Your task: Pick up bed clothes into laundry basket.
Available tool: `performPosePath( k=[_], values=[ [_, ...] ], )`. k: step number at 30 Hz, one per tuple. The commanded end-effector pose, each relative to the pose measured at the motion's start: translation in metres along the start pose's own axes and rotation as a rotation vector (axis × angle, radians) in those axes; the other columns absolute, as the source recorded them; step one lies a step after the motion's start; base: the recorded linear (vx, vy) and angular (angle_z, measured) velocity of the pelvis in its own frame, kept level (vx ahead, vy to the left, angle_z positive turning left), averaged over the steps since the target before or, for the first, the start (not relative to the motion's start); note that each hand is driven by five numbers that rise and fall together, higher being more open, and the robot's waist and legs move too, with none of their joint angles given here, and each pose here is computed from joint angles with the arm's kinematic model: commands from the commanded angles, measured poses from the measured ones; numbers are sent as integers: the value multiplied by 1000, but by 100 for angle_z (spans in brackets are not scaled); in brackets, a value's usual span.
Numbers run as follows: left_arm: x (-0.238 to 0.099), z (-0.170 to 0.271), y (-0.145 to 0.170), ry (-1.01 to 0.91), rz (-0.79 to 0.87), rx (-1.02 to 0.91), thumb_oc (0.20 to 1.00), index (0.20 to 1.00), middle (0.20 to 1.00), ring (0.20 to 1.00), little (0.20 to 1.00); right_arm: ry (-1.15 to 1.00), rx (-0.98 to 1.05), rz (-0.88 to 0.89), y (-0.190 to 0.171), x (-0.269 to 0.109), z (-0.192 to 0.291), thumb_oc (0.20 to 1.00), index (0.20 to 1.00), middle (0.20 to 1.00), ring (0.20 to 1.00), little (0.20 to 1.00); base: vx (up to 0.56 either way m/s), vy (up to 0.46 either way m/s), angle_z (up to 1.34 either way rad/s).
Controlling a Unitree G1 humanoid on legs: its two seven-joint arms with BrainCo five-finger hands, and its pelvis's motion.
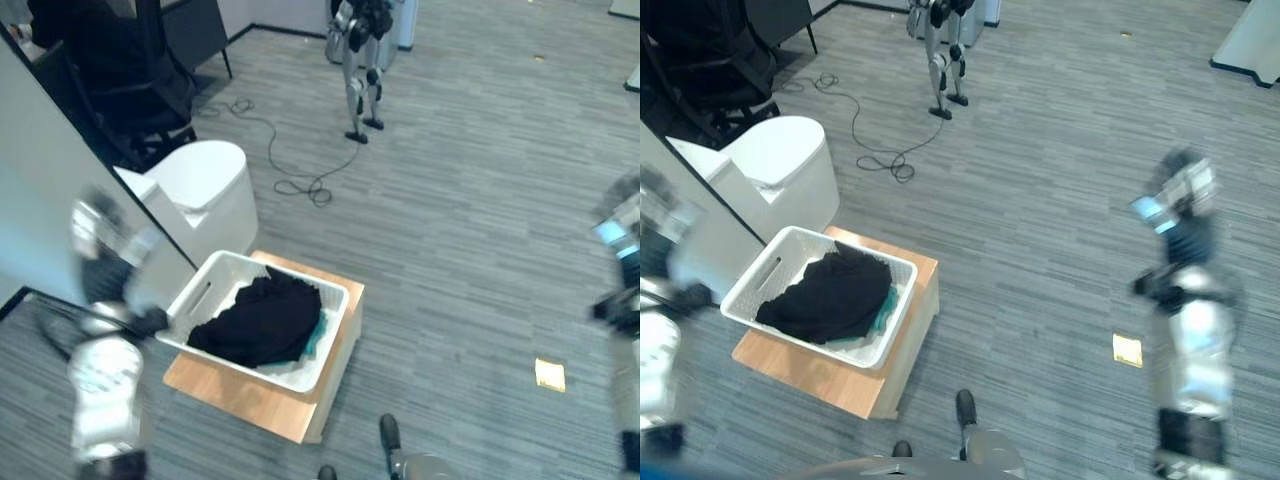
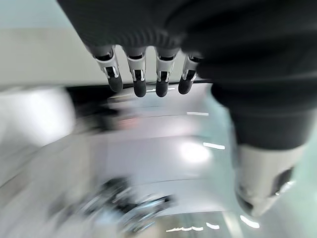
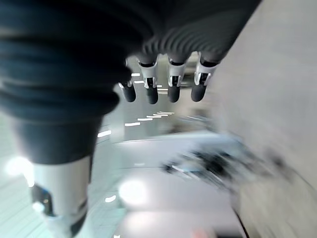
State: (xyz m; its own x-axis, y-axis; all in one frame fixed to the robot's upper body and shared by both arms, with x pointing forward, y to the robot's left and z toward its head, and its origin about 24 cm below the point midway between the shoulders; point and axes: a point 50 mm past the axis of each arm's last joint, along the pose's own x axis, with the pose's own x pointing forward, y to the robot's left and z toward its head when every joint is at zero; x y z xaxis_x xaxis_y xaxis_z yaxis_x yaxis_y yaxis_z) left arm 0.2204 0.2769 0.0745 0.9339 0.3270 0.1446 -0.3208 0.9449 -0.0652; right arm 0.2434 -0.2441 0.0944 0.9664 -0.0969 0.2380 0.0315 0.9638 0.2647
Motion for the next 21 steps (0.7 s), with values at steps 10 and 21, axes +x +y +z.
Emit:
performPosePath(
  k=[10,21],
  values=[
    [-35,-47,-49,204,-62,-492,1000,1000,1000,1000,1000,169,337,254,65,-36,-42,1000,1000,1000,1000,1000,-19,-4,-3],
    [-24,-29,-49,112,-146,-359,1000,1000,1000,1000,1000,117,242,212,56,-25,-34,1000,1000,1000,1000,1000,-11,-37,12]
  ],
)
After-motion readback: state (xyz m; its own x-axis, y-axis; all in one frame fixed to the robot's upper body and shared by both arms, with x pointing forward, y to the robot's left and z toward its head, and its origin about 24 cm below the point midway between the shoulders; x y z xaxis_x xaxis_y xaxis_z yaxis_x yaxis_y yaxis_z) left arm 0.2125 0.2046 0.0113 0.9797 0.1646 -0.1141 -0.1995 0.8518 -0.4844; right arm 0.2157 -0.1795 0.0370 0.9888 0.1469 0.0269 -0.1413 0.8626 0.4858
